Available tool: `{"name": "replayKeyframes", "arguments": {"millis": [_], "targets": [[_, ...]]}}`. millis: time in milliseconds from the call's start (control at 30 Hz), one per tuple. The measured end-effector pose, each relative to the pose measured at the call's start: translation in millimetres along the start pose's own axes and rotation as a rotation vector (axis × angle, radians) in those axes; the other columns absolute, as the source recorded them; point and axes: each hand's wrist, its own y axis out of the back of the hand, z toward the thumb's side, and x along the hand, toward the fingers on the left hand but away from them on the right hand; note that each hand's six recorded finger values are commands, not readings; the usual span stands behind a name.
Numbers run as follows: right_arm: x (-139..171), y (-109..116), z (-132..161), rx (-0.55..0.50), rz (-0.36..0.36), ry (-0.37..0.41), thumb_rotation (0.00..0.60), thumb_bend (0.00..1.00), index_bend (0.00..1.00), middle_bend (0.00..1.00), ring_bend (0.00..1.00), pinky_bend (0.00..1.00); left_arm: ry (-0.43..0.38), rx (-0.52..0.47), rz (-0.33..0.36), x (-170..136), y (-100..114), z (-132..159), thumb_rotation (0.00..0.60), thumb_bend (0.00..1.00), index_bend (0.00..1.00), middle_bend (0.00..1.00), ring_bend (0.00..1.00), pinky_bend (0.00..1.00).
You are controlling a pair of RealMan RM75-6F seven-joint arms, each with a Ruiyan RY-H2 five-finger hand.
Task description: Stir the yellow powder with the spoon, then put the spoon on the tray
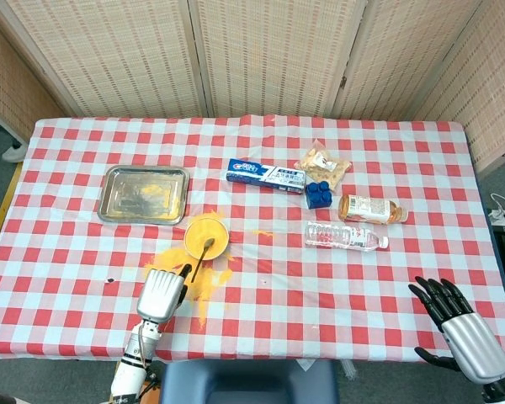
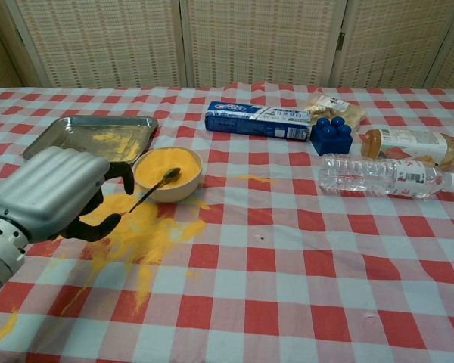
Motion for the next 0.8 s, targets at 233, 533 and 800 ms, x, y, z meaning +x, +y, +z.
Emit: {"name": "replayKeyframes", "arguments": {"millis": [233, 533, 800], "targets": [[0.9, 2.1, -0.7, -0.002, -0.008, 0.0, 0.6, 0.02, 0.0, 0.0, 0.0, 0.0, 0.003, 0.066, 0.075, 3.2, -8.6, 6.1, 0.6, 0.39, 0.45, 1.0, 1.0, 1.0], [1.3, 1.6, 0.9, -0.003, -0.005, 0.007, 0.6, 0.02, 0.0, 0.0, 0.0, 0.0, -0.017, 0.034, 0.079, -4.4, -6.6, 17.5, 0.6, 0.39, 0.45, 1.0, 1.0, 1.0], [3.5, 4.2, 0.4, -0.006, -0.012, 0.01, 0.6, 0.02, 0.0, 0.0, 0.0, 0.0, -0.038, 0.024, 0.083, 0.2, -7.6, 30.4, 0.6, 0.39, 0.41, 1.0, 1.0, 1.0]]}}
